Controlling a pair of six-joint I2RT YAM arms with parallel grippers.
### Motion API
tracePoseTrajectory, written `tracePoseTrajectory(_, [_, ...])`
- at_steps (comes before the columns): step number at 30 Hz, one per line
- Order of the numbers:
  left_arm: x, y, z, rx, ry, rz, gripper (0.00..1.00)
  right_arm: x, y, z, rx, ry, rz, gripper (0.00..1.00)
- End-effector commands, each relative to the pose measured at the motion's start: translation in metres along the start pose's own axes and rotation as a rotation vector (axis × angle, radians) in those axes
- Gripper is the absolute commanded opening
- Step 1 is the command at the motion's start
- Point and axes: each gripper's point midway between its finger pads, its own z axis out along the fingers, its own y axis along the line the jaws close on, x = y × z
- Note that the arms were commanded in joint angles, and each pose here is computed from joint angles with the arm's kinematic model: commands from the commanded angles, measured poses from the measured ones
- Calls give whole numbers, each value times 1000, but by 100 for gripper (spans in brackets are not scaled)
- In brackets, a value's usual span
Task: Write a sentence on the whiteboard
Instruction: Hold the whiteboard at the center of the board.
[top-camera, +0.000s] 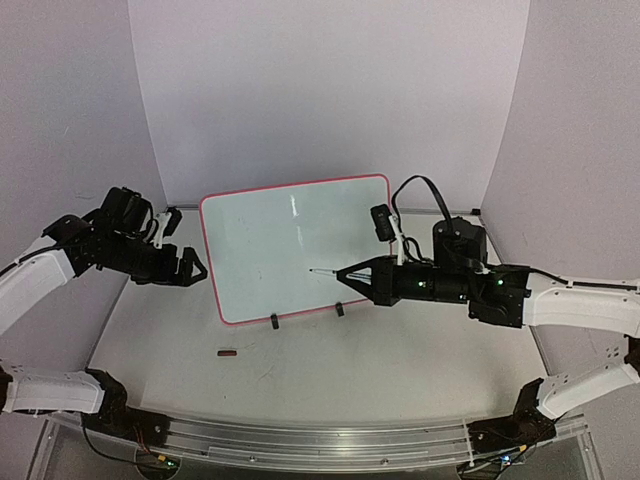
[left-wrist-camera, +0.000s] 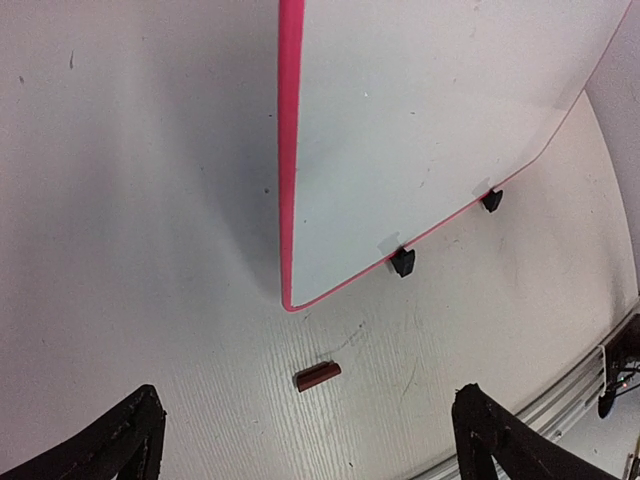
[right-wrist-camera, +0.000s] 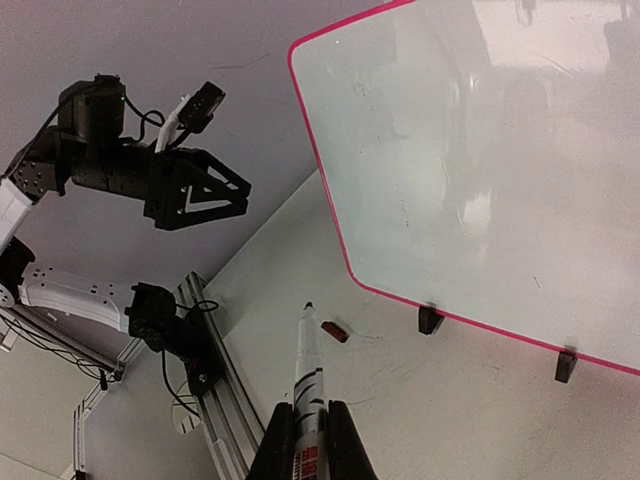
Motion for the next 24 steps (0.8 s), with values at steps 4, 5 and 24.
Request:
tracePoseTrajectory(4, [-62,-15,-14,181,-112,152,99,-19,31,25,-59,-27,-75,0])
tracePoseTrajectory(5, [-70,-13,-14,191,-136,149,99,-21,35,29,-75,-32,-76,0])
tracePoseTrajectory(24, [-139,0,1,464,-308,206,71,-54,53,89,-136,-77,-137,0])
